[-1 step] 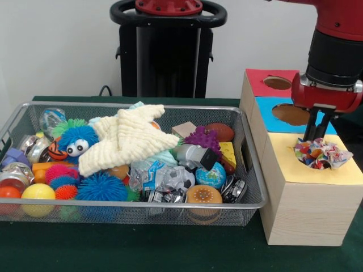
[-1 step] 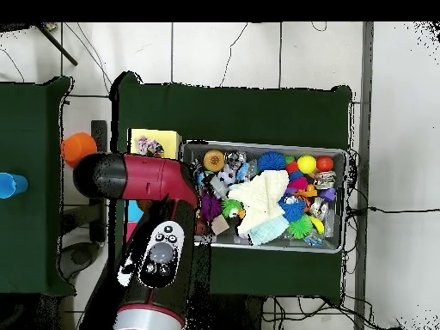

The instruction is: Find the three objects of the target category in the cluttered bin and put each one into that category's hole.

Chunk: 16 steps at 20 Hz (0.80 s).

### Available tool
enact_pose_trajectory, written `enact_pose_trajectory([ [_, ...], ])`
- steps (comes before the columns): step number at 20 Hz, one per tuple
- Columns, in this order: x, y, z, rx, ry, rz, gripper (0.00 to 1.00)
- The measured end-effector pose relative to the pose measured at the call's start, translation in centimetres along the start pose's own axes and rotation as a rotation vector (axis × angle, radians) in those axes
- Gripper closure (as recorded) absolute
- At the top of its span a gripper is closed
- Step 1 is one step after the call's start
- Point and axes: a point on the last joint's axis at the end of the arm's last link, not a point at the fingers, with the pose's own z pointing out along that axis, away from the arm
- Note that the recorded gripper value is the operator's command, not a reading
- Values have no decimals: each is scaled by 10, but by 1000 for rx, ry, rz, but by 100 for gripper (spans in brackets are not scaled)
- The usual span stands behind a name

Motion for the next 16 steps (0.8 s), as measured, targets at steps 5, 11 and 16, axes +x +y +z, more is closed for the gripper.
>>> enact_pose_trajectory([
  [5,0,2,0,14,-8,-10,100],
  [11,0,7,0,48,-28,-34,100],
  [16,0,10,1,68,-40,-49,100],
])
